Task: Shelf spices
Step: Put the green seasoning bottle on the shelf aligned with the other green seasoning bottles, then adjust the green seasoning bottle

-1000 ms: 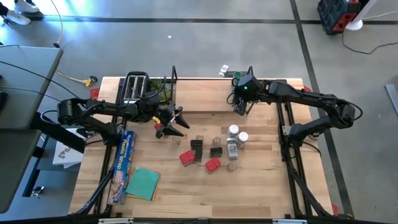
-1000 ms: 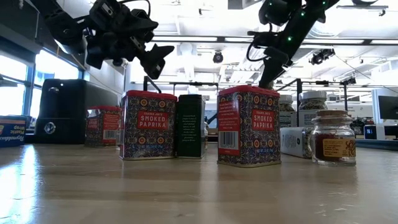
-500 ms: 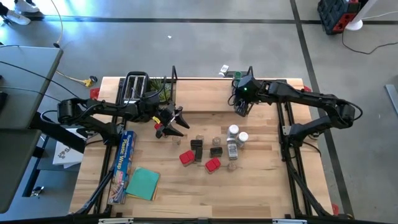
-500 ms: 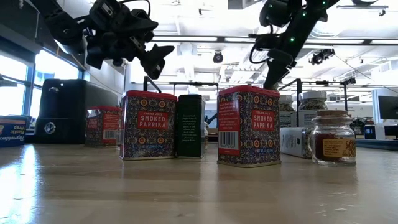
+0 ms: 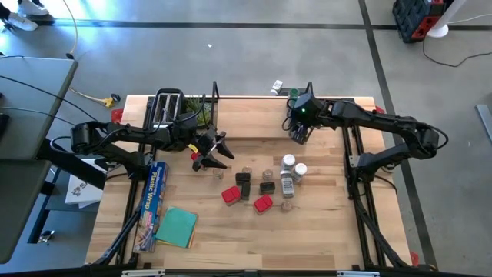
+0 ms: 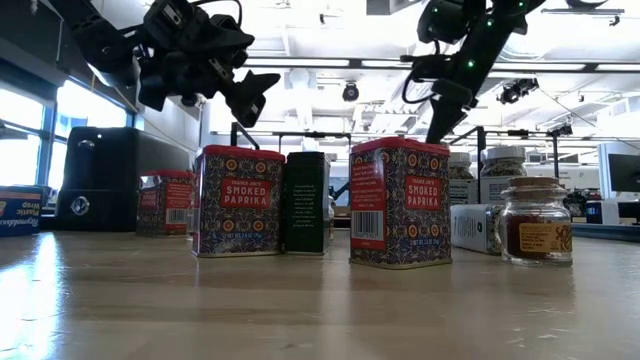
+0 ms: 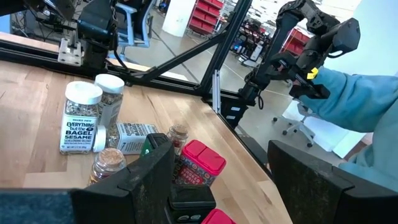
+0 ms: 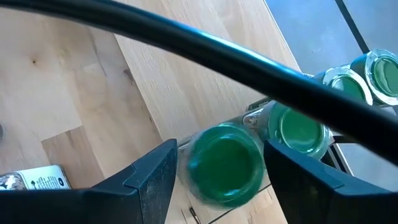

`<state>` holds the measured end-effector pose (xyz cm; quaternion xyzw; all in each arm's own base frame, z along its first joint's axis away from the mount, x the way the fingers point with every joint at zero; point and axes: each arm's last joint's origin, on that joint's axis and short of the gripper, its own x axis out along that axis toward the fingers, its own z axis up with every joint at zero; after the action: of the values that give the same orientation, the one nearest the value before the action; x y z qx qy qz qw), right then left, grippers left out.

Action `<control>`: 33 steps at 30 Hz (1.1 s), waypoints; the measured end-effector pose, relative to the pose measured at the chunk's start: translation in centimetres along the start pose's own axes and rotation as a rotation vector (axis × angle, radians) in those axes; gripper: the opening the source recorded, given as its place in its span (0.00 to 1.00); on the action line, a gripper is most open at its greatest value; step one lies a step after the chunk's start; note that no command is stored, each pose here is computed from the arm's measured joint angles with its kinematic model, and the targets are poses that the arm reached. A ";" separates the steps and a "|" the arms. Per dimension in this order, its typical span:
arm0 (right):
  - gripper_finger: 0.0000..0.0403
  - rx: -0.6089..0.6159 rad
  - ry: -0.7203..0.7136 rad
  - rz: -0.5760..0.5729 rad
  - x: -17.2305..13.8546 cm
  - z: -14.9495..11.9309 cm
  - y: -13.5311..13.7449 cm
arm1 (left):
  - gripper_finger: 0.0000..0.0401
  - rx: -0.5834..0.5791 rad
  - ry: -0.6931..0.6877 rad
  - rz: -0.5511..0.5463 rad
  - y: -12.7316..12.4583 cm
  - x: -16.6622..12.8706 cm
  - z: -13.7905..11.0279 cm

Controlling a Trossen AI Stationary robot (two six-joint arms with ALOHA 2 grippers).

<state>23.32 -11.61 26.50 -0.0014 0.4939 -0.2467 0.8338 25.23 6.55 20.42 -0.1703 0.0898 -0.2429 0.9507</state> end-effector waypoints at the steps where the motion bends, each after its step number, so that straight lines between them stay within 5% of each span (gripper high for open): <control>1: 0.58 -0.001 0.002 -0.003 0.0 0.0 0.0 | 0.64 0.000 0.000 0.000 0.0 0.0 0.0; 17: 0.58 0.022 0.006 -0.032 0.0 0.0 -0.1 | 0.64 0.000 -0.002 0.000 0.0 0.0 0.0; 26: 0.58 0.038 -0.080 -0.060 -2.6 -0.1 0.3 | 0.64 -0.002 -0.002 0.000 0.0 0.0 0.0; 33: 0.52 -0.038 -0.064 0.011 -4.1 -0.8 2.8 | 0.64 -0.002 -0.002 0.000 0.0 0.0 0.0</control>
<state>22.19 -7.20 28.78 -0.0224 0.4715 -0.2325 0.8504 25.23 6.55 20.45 -0.1717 0.0889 -0.2425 0.9507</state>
